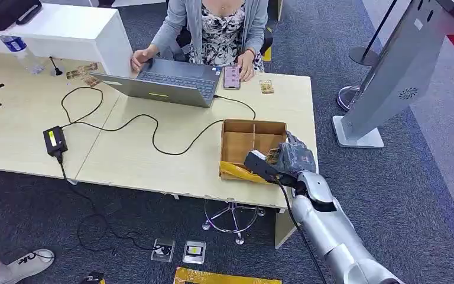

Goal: Pass the card to the sensor for recognition and then transmit it.

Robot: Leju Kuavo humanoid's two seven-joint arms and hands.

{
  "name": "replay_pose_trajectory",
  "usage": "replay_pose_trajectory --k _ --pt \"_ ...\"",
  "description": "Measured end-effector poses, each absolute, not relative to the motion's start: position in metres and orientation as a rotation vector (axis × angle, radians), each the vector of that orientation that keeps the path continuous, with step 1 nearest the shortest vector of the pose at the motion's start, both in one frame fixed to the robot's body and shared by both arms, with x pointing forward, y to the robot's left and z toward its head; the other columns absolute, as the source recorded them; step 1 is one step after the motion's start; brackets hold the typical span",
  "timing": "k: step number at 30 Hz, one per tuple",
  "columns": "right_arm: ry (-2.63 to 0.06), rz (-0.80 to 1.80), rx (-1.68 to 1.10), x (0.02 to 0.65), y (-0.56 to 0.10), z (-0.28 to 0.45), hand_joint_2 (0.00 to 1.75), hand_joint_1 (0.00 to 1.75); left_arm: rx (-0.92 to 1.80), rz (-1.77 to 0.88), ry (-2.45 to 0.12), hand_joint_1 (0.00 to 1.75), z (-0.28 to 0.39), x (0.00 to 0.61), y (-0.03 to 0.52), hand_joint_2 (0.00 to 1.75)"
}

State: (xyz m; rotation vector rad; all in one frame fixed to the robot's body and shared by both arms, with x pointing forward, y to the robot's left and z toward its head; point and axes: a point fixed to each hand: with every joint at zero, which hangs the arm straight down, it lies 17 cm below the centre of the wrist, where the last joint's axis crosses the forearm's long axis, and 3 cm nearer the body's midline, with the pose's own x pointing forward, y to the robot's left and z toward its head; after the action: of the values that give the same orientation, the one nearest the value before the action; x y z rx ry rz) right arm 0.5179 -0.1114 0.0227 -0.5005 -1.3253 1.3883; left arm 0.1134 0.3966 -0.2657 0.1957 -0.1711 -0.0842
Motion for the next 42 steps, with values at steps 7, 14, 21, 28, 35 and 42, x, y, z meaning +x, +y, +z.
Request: replay_pose_trajectory --k 7,14,21,28,35,42 --pt "-1.335 1.384 -0.497 0.518 -0.109 0.026 1.75 1.75 0.196 -0.084 -0.171 0.0 -0.266 0.114 0.397 0.0" --pt "-1.391 1.355 -0.516 0.53 -0.104 0.048 1.75 1.75 0.195 -0.084 -0.171 0.0 -0.266 0.113 0.396 0.0" --pt "-1.562 1.311 -0.619 0.579 -0.097 0.146 1.75 1.75 0.192 -0.104 -0.188 0.0 -0.265 0.116 0.395 0.0" --pt "-1.74 1.345 -0.709 0.606 -0.065 0.251 1.75 1.75 0.188 -0.121 -0.201 0.0 -0.265 0.118 0.394 0.0" --pt "-1.745 1.426 -0.684 0.603 -0.029 0.267 1.75 1.75 0.185 -0.13 -0.199 0.0 -0.265 0.117 0.392 0.0" --pt "-1.609 1.542 -0.727 0.607 -0.031 0.248 1.75 1.75 0.187 -0.143 -0.192 0.0 -0.266 0.115 0.393 0.0"
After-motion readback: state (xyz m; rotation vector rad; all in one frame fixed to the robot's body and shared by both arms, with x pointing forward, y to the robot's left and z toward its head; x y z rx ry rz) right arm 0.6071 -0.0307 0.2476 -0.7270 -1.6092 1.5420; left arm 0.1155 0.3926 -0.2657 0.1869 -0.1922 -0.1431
